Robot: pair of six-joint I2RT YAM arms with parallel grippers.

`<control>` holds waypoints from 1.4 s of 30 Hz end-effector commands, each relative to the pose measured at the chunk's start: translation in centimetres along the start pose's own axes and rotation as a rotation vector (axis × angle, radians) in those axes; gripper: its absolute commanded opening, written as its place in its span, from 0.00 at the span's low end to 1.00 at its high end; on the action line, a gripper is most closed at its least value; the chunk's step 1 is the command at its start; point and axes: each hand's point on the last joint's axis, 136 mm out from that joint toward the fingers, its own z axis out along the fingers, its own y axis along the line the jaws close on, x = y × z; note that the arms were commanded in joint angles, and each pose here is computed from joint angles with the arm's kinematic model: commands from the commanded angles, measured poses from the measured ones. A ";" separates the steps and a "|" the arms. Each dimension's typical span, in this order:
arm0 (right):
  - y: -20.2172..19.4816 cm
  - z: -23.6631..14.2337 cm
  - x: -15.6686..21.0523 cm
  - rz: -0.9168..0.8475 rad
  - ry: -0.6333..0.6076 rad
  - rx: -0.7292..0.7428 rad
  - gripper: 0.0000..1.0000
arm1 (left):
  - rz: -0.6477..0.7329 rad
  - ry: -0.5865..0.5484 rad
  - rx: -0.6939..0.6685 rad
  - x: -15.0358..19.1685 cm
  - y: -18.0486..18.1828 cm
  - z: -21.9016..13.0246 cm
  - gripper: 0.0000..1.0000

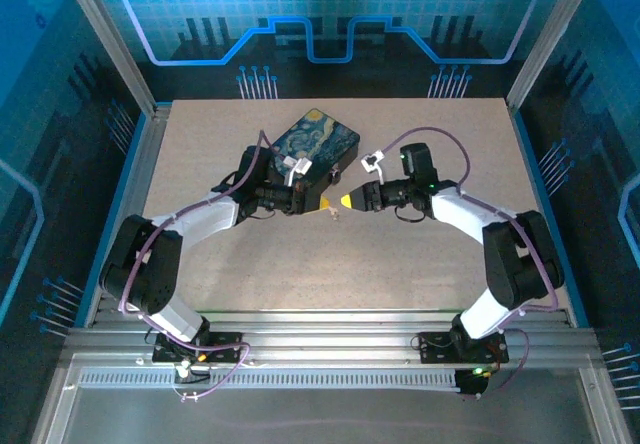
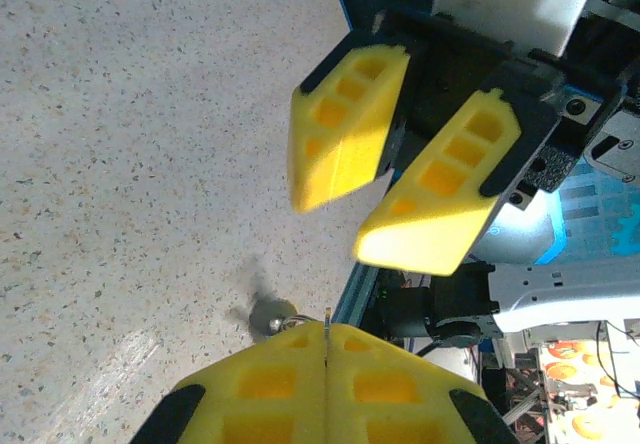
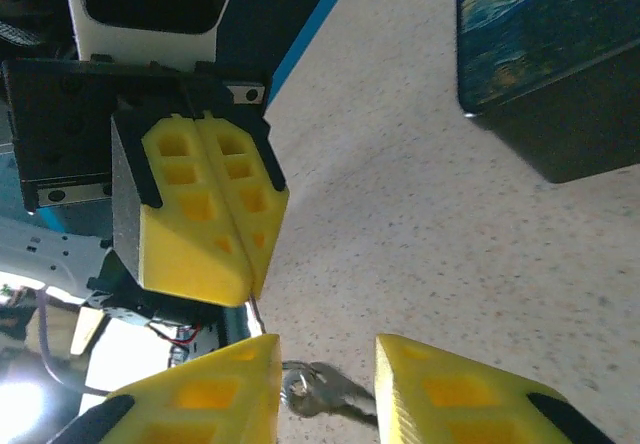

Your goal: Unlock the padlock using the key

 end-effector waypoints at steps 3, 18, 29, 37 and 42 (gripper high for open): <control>0.9 -0.8 -0.4 -0.062 -0.025 0.016 0.38 | 0.019 -0.003 -0.015 -0.9 -0.2 0.2 0.00; 1.4 2.4 0.7 -0.043 0.020 -0.084 0.47 | 0.008 -0.034 -0.004 -1.8 -0.5 0.2 0.00; 1.9 2.6 0.8 -0.043 0.025 -0.119 0.34 | 0.005 -0.056 0.012 -2.2 -0.6 -0.1 0.00; 2.1 2.6 0.7 -0.044 0.013 -0.131 0.20 | 0.000 -0.059 0.024 -2.1 -0.7 -0.2 0.00; 2.8 2.5 0.0 -0.071 -0.010 -0.157 0.04 | -0.006 -0.076 0.025 -2.2 -0.5 -0.5 0.00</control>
